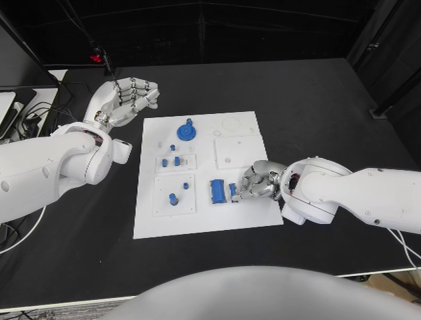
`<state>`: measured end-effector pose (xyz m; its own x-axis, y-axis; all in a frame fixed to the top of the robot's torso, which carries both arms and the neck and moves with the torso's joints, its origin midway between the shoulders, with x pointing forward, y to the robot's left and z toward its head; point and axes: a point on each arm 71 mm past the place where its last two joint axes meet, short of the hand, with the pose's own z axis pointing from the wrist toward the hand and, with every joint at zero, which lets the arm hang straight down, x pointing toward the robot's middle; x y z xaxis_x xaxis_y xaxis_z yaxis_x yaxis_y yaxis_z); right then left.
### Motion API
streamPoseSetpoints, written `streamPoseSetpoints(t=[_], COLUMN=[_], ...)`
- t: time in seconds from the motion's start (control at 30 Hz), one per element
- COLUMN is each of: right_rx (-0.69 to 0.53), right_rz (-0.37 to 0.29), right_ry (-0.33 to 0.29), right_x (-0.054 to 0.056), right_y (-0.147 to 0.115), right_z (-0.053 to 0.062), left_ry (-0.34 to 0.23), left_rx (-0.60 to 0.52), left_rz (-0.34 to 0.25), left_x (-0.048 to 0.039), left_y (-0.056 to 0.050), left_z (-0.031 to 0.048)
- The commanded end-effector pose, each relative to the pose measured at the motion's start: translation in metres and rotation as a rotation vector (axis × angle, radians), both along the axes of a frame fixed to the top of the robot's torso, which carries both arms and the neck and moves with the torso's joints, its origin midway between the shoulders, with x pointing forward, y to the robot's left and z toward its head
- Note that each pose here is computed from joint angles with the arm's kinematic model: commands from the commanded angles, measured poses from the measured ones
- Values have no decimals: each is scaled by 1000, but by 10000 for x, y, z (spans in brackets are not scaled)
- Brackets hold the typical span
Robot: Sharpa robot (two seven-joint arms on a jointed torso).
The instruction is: Assemble the parts on the task board
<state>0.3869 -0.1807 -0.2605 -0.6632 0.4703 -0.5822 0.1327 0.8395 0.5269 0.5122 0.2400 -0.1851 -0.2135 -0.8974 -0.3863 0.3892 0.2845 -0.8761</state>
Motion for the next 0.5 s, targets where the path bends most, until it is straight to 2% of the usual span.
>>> streamPoseSetpoints(t=[0.03, 0.23, 0.37, 0.5], right_rx=[-5, 34, 125, 265], right_rz=[4, -14, -56, -101], right_ry=[-11, -57, -155, -276], right_x=[5, 13, 34, 57], right_y=[9, -5, -77, -169], right_z=[11, 50, 139, 281], left_ry=[-1, 0, 0, -2], left_rx=[-6, -7, -7, -8], left_rz=[-8, -8, -10, -13], left_x=[1, -3, -5, -8], left_y=[-9, -5, -3, -6], left_z=[10, 10, 9, 6])
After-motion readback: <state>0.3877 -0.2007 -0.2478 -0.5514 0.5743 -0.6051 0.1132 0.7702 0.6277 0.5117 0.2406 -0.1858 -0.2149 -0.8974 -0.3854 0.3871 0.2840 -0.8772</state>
